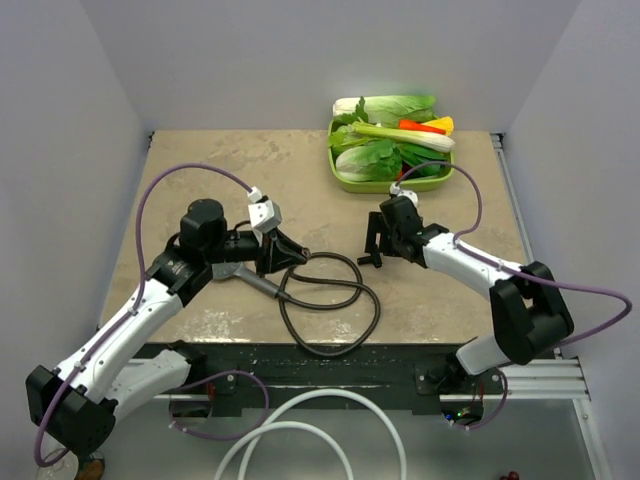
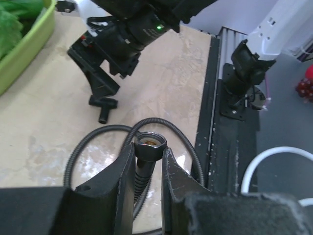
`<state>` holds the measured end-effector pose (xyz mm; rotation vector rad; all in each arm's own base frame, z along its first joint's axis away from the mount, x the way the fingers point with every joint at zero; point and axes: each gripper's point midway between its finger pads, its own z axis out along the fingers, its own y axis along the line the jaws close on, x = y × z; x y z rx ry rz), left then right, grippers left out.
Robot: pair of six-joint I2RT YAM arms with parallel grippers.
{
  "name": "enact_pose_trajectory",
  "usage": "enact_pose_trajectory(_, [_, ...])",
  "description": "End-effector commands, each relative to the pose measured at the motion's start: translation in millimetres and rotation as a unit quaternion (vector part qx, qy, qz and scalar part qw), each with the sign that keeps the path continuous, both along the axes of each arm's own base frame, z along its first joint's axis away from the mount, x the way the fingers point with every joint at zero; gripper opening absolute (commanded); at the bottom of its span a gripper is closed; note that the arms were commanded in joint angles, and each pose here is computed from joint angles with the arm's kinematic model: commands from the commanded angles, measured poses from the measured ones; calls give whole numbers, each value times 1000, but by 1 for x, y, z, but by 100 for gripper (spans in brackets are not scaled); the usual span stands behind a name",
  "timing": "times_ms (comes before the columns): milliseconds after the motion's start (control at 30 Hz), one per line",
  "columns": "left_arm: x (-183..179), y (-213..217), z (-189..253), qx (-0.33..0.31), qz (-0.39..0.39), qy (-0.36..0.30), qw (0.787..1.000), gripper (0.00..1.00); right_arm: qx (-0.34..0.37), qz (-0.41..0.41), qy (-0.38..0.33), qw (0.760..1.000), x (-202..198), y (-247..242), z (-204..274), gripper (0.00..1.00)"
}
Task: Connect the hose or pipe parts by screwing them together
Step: Pick up the pipeline from the center of the board.
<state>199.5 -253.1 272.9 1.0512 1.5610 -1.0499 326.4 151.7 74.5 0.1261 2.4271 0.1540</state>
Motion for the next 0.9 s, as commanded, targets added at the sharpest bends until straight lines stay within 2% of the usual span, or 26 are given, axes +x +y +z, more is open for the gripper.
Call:
enact_pose_trajectory(0, [-24,-3,32,-66,-40,-11,997,0,-12,-9,-39,999,20,-1,12,84])
enact_pose_trajectory(200, [-41,-1,38,-101,-51,6,994,0,-17,-6,-27,999,29,5,-6,83])
enact_pose_trajectory(500, [-54,4,37,-105,-55,17,993,0,-7,13,-10,1000,36,18,-23,74])
enact_pose_trajectory(700, [-59,6,39,-121,-56,13,991,0,-15,25,11,1000,37,22,-38,61])
enact_pose_trajectory(733, [-59,6,38,-121,-57,12,991,0,-17,28,14,999,37,22,-41,54])
enact_pose_trajectory(867, [-62,7,36,-122,-59,3,991,0,-32,30,31,999,35,19,-47,48])
